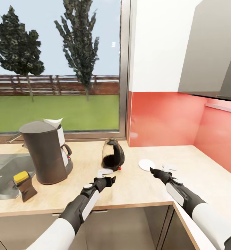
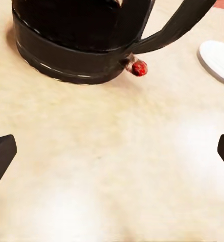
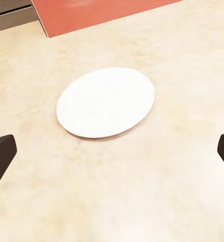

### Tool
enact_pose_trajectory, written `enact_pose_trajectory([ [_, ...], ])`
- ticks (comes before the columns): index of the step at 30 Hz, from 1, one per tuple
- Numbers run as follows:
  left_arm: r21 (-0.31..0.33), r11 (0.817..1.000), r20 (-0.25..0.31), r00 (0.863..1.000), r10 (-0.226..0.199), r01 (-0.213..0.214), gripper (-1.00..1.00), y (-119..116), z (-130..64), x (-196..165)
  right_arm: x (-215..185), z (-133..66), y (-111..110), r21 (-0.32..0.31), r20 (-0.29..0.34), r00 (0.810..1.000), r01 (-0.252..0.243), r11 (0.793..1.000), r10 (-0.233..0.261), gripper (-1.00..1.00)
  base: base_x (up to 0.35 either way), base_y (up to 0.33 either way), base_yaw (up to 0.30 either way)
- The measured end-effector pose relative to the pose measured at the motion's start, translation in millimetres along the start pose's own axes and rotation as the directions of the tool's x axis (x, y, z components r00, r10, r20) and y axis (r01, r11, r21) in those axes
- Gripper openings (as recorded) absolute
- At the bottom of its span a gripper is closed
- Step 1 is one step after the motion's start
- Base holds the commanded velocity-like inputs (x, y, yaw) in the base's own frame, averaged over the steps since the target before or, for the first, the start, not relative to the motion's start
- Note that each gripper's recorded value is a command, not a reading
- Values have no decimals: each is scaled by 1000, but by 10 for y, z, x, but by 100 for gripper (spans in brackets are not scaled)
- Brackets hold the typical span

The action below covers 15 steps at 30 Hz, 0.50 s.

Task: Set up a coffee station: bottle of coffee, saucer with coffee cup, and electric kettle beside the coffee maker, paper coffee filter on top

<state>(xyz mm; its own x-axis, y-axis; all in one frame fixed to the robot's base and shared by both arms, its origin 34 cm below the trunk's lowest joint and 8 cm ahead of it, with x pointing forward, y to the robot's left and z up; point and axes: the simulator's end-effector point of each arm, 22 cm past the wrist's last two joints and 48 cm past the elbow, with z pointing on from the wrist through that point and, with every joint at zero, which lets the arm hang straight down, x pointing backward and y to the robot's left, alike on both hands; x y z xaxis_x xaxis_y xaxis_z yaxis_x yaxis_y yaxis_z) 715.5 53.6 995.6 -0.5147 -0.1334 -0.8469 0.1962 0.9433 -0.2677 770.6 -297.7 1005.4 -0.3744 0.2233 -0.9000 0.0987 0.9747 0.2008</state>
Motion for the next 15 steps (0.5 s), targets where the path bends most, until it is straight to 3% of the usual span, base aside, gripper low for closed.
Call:
enact_pose_trajectory([
  [1,6,1000,-5,1000,-13,13,100,-16,-4,41,0,0,0,0,0,1000,0,1000,0,100,0,0,0],
  [2,44,986,-11,987,-159,159,100,-136,2,148,6,0,0,0,-3,1000,1,1000,-1,100,0,0,0],
  [11,55,966,2,968,-252,251,100,-157,24,217,28,0,-7,0,-10,1000,12,1000,-12,100,0,0,0],
  [13,67,957,0,960,-281,281,100,-199,23,221,93,-3,5,-4,-38,999,22,1000,-22,100,0,0,0],
  [15,83,944,11,947,-320,318,100,-248,20,192,260,-20,31,-13,-118,992,39,999,-41,100,0,0,0],
])
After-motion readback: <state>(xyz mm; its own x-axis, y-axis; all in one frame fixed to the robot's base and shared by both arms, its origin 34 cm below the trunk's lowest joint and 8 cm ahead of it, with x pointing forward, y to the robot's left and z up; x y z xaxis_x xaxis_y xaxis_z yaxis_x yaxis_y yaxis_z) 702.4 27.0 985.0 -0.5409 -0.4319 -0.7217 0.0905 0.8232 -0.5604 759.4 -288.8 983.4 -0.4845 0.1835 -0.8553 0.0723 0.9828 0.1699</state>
